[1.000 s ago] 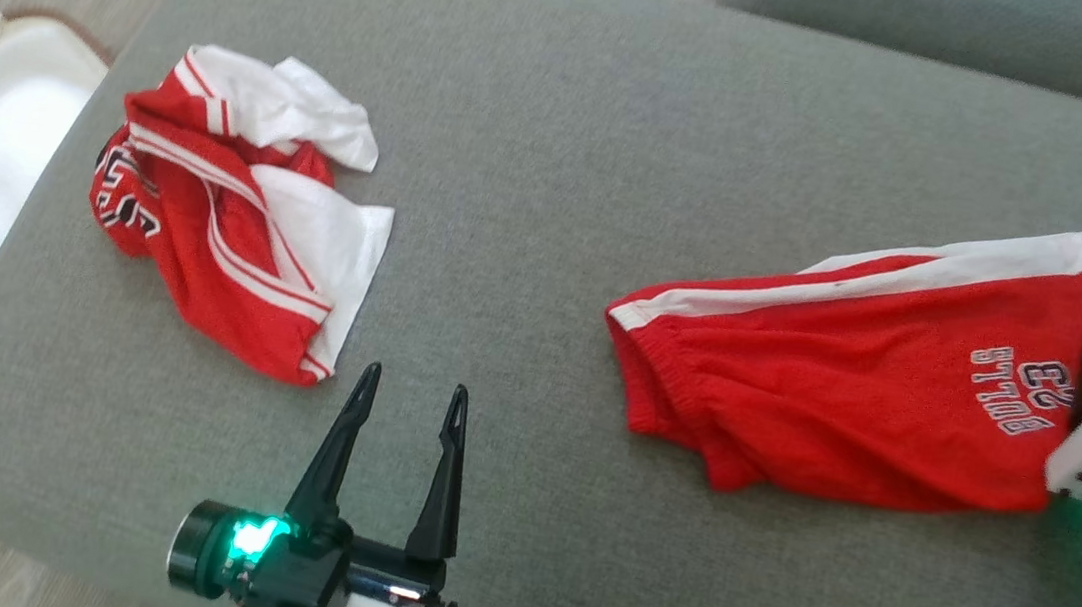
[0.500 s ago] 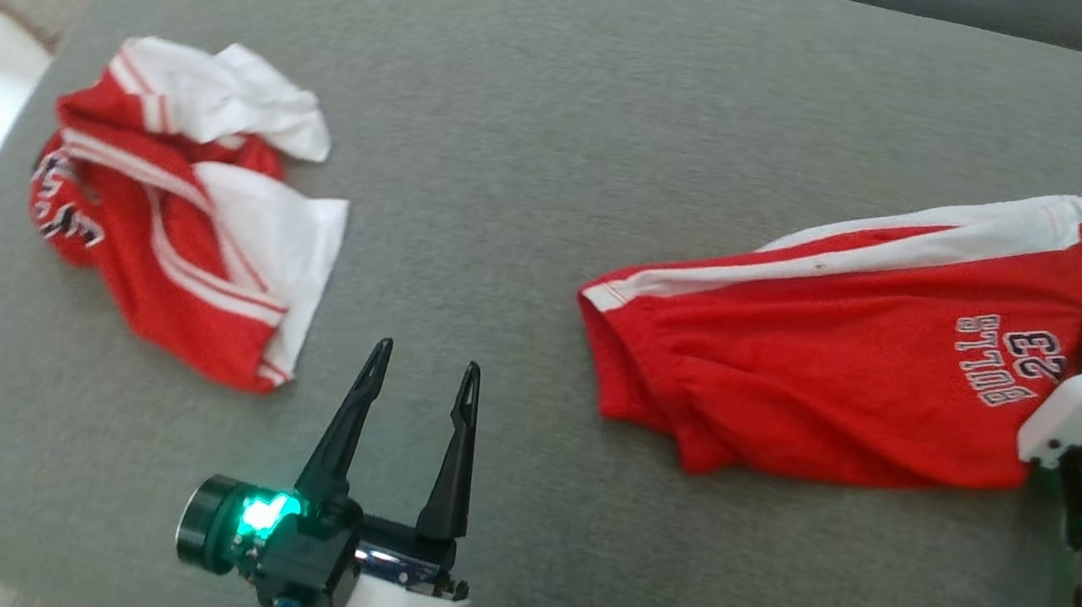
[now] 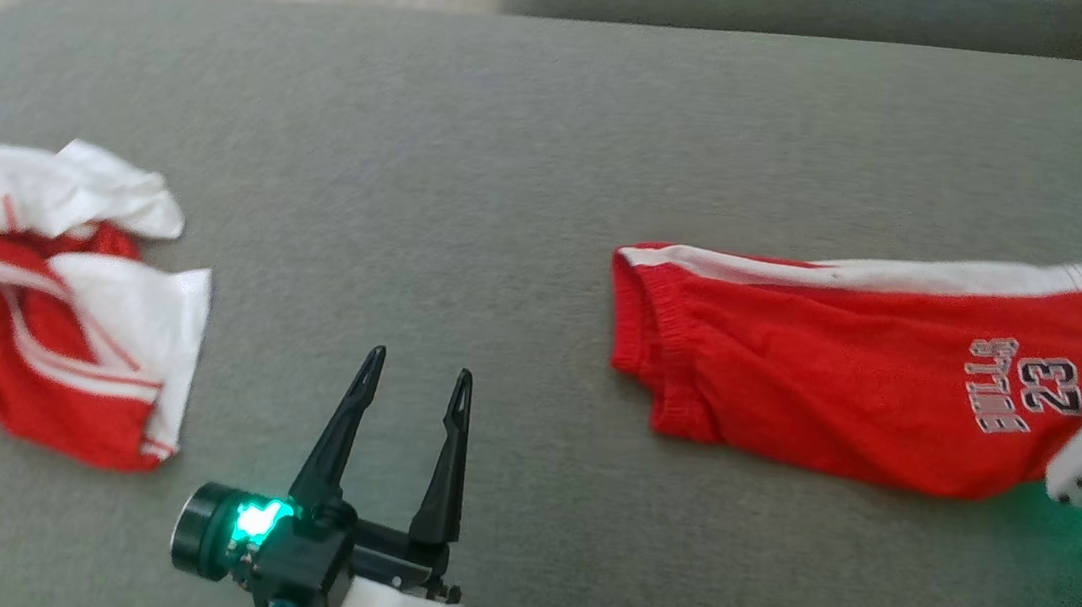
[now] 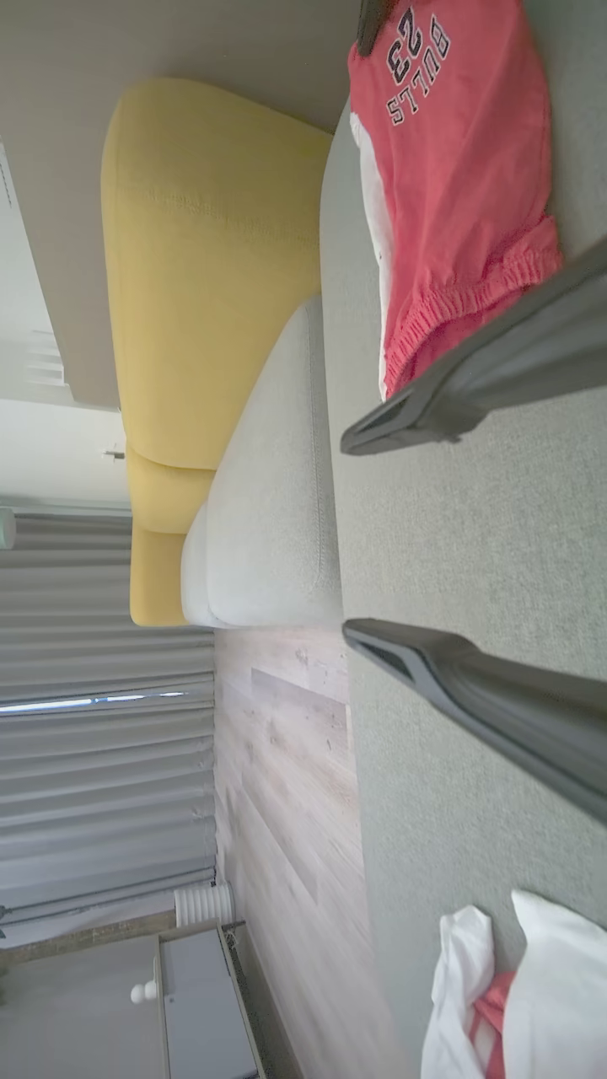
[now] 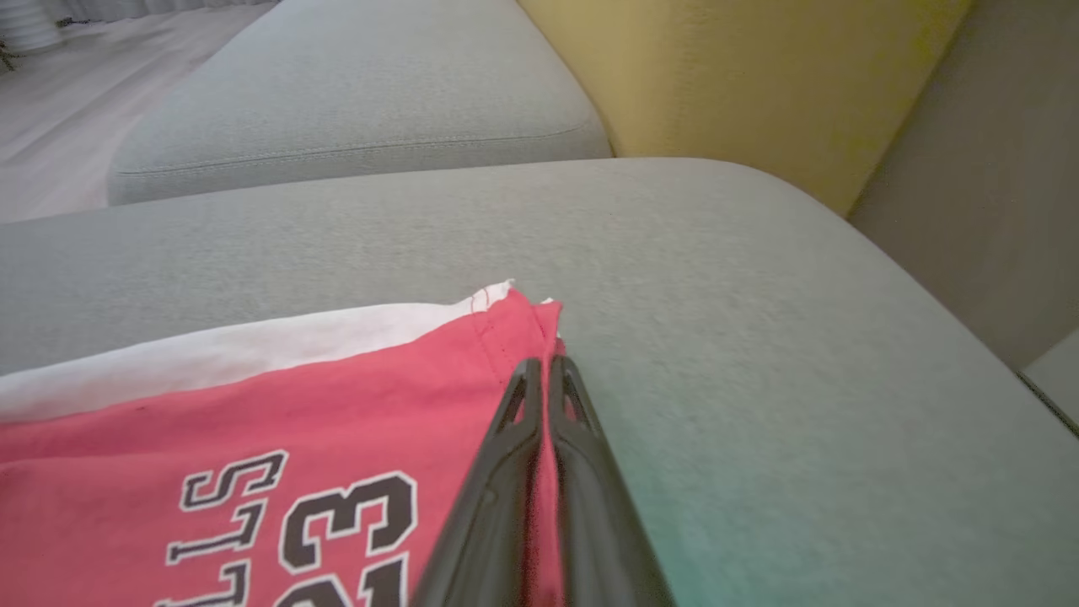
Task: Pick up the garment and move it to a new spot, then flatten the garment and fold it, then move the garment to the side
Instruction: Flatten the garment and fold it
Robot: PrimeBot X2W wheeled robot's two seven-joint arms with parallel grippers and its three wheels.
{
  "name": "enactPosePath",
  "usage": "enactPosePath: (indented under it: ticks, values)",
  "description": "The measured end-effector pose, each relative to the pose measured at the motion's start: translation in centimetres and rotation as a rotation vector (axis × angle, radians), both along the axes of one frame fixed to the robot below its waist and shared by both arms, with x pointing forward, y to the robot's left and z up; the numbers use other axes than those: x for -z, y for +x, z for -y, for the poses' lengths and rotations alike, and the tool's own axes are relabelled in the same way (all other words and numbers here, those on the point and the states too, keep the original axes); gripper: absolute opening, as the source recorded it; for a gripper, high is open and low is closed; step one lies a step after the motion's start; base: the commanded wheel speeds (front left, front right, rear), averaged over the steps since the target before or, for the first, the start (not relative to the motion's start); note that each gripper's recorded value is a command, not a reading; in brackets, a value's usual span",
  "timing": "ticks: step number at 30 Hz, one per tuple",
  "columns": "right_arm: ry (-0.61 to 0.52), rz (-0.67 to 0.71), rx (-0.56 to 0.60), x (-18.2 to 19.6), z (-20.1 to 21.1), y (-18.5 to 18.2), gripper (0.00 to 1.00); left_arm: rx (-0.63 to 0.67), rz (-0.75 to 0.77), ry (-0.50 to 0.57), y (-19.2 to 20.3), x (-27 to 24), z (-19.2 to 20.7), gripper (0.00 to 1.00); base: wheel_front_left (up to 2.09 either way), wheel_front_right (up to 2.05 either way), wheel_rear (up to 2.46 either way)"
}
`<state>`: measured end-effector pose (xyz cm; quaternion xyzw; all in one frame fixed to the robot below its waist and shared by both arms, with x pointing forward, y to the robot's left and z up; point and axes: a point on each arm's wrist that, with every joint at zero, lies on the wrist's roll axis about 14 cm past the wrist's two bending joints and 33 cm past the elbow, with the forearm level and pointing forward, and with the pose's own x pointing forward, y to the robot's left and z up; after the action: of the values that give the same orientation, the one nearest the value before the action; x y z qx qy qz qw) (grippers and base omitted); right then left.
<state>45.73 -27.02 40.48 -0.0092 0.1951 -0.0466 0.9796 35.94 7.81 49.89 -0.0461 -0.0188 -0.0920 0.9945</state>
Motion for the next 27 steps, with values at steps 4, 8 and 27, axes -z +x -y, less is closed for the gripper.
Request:
enactPosePath:
  ticks: [4,8,27]
  values:
    - [-0.021,0.015,0.058,-0.6,2.7,-2.3,0.00,0.040,0.012,-0.006,-0.2,-0.4,1.2,1.00,0.00,0.00,0.00]
    - [-0.032,0.092,0.068,-3.0,3.2,-2.4,0.00,0.063,0.013,-0.006,-0.8,-0.4,1.9,1.00,0.00,0.00,0.00]
    - [0.075,0.297,-0.386,-9.5,-17.0,-2.0,0.00,0.038,0.023,0.009,-3.3,-0.6,0.6,1.00,0.00,0.00,0.00]
